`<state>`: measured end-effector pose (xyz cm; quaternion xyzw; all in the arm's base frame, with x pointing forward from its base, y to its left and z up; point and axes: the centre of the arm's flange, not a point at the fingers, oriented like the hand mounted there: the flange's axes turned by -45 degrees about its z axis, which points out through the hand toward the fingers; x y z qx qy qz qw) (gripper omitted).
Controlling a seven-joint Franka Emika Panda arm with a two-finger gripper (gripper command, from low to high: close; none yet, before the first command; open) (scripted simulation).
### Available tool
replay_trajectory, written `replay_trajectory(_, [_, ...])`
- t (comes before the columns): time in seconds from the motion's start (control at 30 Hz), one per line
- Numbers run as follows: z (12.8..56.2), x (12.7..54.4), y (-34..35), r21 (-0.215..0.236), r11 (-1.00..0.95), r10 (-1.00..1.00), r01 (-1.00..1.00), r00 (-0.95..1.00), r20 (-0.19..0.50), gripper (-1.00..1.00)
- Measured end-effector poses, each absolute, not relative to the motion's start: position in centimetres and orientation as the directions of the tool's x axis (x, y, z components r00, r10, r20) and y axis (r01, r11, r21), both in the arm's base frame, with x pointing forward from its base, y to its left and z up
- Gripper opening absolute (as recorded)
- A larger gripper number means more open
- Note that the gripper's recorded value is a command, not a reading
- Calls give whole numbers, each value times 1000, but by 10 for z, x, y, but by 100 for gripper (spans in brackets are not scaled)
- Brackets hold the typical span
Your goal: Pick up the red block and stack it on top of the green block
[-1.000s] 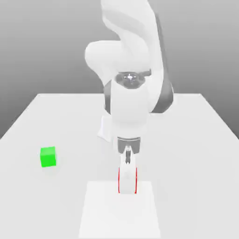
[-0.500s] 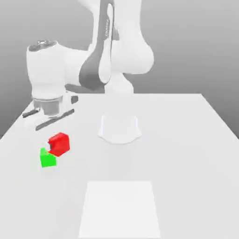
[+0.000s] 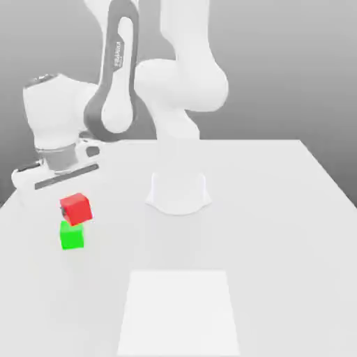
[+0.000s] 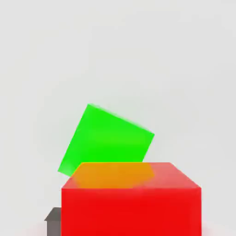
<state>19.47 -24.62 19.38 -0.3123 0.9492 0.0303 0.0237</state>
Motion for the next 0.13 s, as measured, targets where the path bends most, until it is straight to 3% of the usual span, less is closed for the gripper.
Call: replay_trajectory(0.13, [181, 186, -253, 12, 814, -580, -581, -814, -19, -100])
